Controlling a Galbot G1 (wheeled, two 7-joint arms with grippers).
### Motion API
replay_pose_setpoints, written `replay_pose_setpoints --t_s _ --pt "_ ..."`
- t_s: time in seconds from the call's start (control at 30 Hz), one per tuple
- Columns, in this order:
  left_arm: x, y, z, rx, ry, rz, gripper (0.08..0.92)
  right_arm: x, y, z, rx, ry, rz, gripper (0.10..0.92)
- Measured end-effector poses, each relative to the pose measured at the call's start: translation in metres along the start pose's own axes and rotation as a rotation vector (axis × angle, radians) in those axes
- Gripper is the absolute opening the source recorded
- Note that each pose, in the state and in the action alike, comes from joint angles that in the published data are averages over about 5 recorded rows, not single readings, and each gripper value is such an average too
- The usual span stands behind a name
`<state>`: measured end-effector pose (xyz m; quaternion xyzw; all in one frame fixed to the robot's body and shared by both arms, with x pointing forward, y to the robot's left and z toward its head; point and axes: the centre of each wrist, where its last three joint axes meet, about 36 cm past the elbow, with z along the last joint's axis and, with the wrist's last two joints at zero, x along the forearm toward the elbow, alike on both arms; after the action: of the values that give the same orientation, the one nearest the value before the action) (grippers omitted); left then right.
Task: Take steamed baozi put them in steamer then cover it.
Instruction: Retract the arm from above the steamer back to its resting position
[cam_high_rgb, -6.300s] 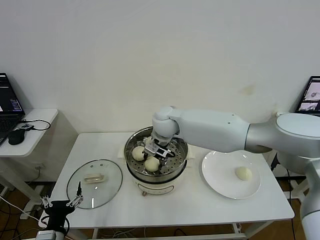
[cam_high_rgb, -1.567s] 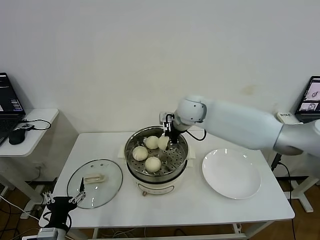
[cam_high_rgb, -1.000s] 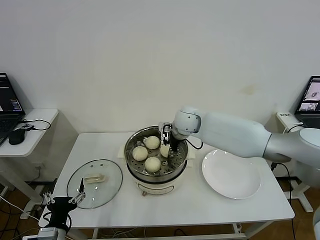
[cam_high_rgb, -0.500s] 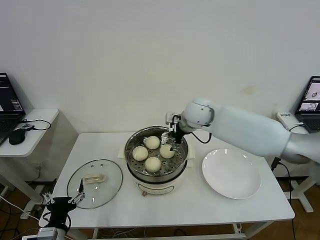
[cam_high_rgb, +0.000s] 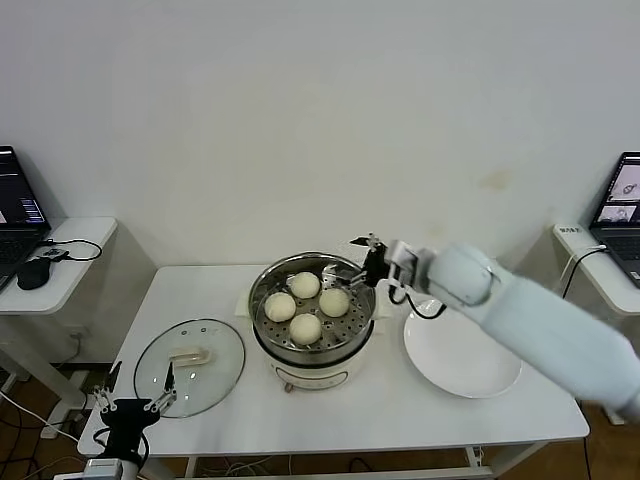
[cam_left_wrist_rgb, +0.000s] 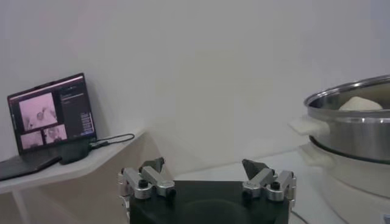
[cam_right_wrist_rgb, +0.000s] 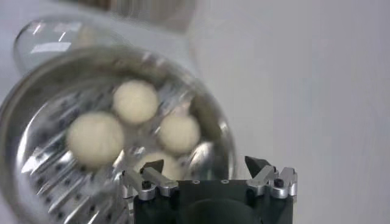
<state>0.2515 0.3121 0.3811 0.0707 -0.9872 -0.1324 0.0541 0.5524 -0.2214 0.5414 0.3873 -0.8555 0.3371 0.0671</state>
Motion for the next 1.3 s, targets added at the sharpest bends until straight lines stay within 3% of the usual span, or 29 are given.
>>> replay_pose_setpoints --t_s 0.27,0.5,0.7,0.97,1.3 --pt "-0.002 -0.01 0.008 -0.026 0.009 0.006 0.823 0.026 0.057 0.066 -0.143 -0.206 0.266 0.823" --pt "-0.01 -0.007 0.021 -0.196 -0.024 -0.008 0.823 0.063 0.115 0.117 -0.313 -0.262 0.489 0.823" --pt "-0.016 0.009 0.042 -0.514 -0.074 -0.021 0.823 0.105 0.158 0.148 -0.422 -0.22 0.669 0.823" --pt "-0.016 0.029 0.074 -0.937 -0.113 0.061 0.823 0.153 0.195 0.18 -0.513 -0.109 0.855 0.823" --pt "-0.038 0.031 0.093 -1.206 -0.142 0.132 0.823 0.184 0.228 0.199 -0.558 -0.004 0.959 0.823"
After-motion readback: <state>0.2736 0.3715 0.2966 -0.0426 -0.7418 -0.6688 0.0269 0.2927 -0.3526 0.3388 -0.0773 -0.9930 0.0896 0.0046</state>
